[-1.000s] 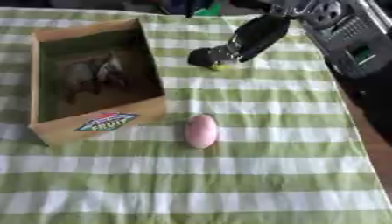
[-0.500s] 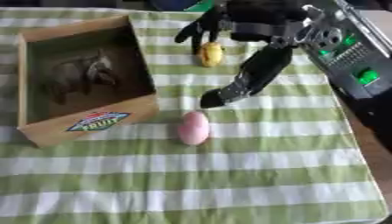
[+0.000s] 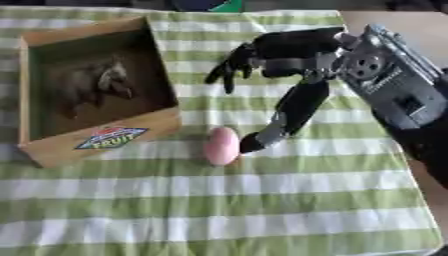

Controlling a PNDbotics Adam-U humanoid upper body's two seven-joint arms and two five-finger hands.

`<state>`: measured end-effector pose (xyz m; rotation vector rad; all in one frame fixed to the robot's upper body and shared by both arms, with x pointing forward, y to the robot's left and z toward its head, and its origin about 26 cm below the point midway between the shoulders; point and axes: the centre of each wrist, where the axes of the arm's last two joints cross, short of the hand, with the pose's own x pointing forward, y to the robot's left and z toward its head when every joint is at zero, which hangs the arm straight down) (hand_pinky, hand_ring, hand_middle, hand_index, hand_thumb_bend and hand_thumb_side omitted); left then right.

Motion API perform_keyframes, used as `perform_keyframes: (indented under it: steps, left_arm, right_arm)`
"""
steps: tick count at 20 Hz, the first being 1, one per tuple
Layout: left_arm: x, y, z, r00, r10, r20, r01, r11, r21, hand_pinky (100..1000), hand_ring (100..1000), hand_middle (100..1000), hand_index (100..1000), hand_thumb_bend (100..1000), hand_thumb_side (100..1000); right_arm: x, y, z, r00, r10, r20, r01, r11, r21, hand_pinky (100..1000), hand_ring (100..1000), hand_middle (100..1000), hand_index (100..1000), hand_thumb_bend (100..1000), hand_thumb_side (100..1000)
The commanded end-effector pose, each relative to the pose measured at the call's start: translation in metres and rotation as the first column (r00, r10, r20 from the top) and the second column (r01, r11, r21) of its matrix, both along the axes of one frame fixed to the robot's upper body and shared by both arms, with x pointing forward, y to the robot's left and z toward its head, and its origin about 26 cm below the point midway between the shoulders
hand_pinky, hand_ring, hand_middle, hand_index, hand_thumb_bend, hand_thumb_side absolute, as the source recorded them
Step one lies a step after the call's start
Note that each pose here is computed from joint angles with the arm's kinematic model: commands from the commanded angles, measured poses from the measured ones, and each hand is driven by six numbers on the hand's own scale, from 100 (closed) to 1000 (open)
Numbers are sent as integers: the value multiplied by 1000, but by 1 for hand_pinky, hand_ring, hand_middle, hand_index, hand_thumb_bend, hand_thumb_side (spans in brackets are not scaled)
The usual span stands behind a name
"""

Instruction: Pick up objects on the table and place them in the box.

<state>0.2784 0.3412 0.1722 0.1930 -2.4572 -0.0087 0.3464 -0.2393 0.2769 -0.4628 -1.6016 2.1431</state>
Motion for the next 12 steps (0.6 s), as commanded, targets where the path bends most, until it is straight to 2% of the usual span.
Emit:
perform_keyframes:
  steps: [1, 12]
  left_arm:
    - [-2, 0, 7, 1000, -2, 23, 1, 1000, 14, 473, 690, 659, 759, 100, 946]
    - [-2, -3, 5, 1000, -20, 13, 19, 1000, 11, 473, 692, 660, 759, 100, 955]
  right_arm:
    - [3, -1, -3, 1000, -15, 4, 15, 999, -50, 709, 833, 672, 921, 548, 611]
    - [22, 6, -37, 996, -65, 66, 70, 995, -68, 700, 834, 673, 894, 480, 619]
